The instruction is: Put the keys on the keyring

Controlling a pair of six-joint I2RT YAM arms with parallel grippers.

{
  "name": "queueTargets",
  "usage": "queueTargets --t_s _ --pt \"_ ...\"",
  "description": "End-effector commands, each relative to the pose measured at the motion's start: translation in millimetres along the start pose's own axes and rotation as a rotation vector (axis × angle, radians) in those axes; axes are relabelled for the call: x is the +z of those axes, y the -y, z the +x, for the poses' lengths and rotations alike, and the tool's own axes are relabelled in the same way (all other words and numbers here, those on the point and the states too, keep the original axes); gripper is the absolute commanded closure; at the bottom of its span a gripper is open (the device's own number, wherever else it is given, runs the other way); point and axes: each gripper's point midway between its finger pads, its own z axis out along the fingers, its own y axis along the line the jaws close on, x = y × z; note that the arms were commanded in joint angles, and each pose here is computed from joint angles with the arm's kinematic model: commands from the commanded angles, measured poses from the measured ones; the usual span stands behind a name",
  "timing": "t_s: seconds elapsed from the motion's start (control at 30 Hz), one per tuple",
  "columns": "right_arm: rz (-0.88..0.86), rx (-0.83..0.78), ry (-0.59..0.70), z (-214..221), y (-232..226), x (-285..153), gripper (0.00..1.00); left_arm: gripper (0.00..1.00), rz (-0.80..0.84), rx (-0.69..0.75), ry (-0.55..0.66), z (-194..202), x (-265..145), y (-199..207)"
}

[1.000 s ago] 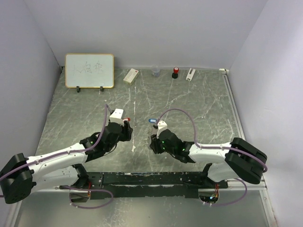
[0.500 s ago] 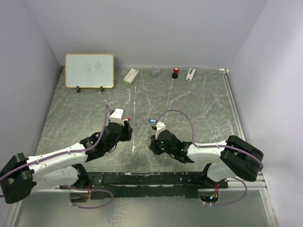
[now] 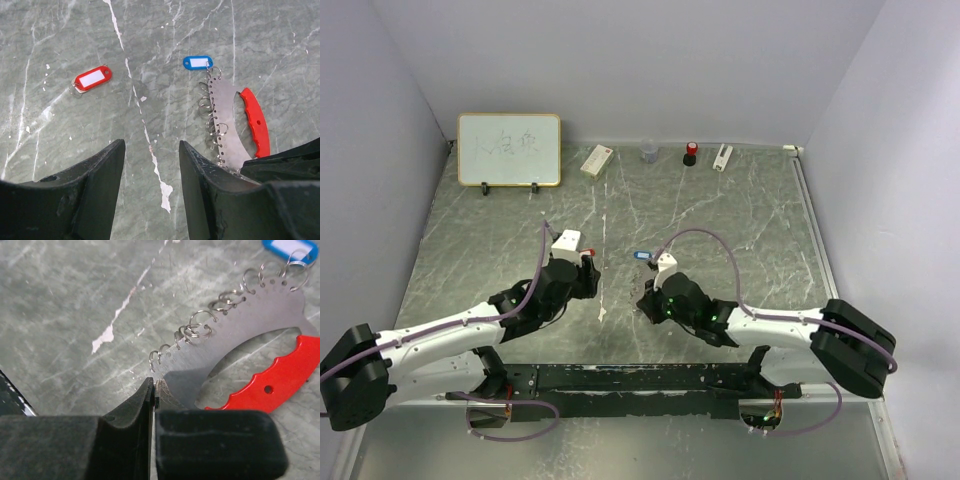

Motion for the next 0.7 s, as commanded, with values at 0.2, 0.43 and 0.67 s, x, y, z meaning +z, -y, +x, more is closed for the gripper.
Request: queueTargets --t_s 0.2,0.43,0.67 --pt "-0.010 0.168 0.304 -105.7 -9.1 -21.4 1.00 0.43 0.125 -0.058 0.211 -64.7 -25.2 21.8" --pt "-0.109 0.155 0.487 -174.5 -25.2 -36.1 1.00 0.44 0.248 -0.044 0.299 -89.3 -43.2 39.7" --pt "-0.111 0.018 0.570 -206.0 -33.1 -40.2 1.00 0.44 0.284 -0.014 0.330 -99.2 -42.5 50.1"
